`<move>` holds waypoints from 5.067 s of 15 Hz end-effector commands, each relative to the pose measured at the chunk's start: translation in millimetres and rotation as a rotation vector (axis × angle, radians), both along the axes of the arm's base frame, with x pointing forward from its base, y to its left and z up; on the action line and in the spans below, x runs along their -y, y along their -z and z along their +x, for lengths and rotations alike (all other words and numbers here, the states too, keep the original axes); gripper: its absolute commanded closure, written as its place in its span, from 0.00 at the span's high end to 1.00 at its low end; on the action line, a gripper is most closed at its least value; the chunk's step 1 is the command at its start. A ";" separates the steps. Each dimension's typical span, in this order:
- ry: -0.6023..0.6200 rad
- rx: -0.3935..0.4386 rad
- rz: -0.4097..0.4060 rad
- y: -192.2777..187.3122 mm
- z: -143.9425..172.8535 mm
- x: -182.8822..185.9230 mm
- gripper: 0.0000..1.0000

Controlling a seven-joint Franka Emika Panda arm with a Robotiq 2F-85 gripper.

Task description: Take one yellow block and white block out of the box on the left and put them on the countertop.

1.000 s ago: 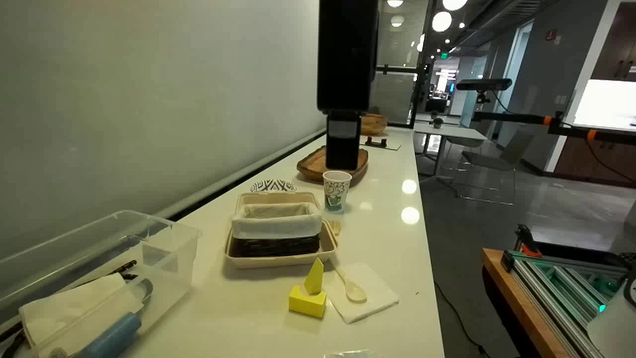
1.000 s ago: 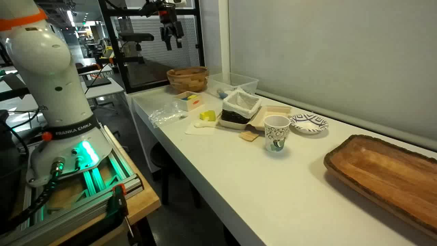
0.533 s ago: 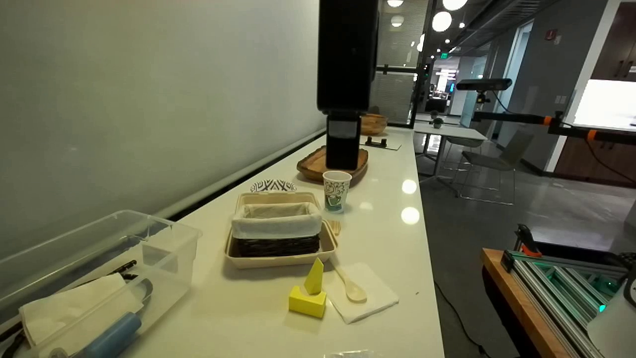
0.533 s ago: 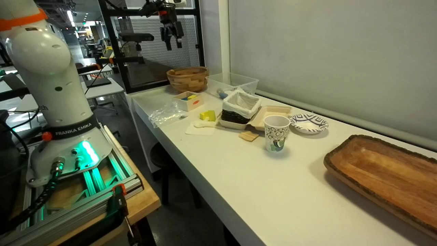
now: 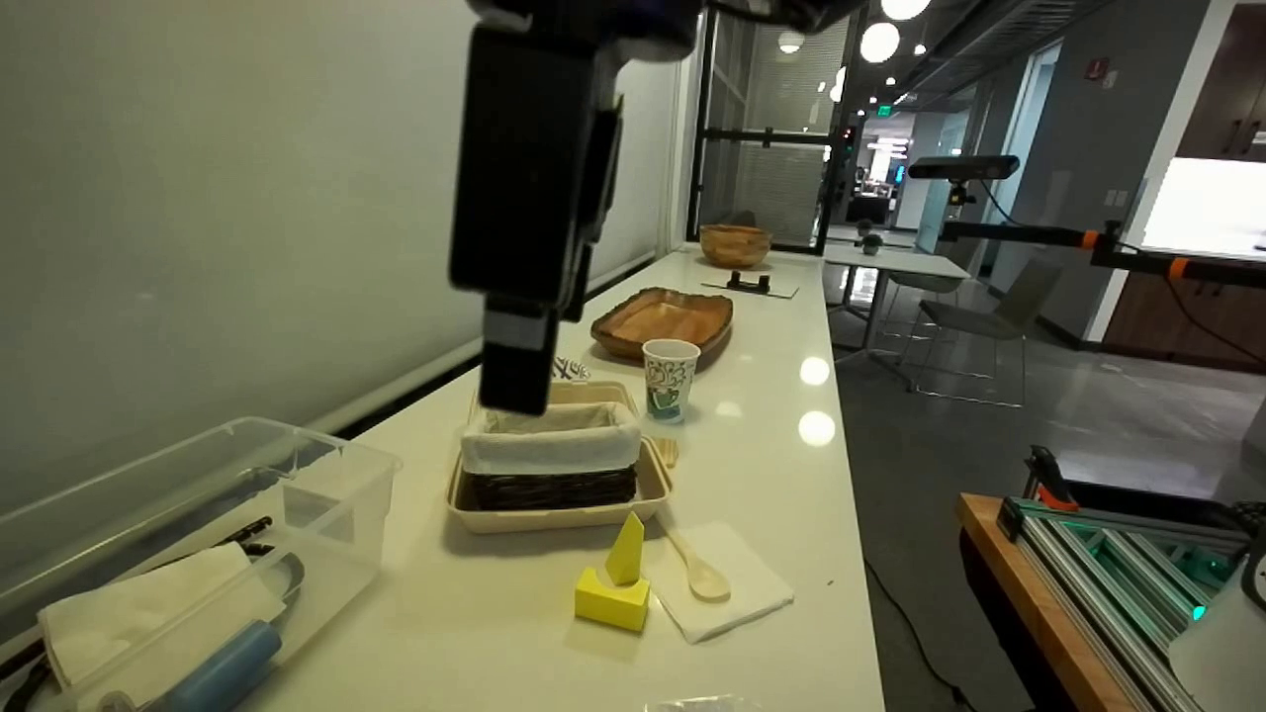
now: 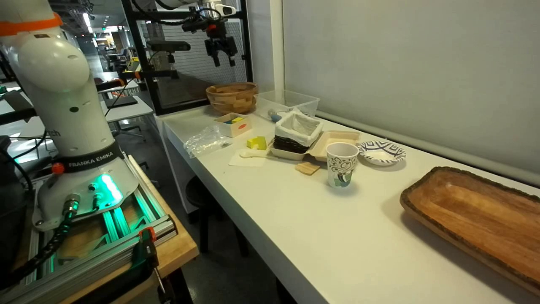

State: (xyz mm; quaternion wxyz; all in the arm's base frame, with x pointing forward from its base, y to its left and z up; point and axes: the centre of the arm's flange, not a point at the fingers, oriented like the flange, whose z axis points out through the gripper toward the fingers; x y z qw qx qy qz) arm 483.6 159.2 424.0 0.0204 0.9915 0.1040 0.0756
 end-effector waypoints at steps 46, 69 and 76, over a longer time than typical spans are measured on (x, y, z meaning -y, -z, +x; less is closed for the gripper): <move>-0.184 -0.097 0.144 250.6 72.2 -33.1 0.84; 0.047 0.030 0.003 151.2 49.4 -1.8 0.08; 0.154 -0.003 -0.063 185.6 35.5 72.1 0.08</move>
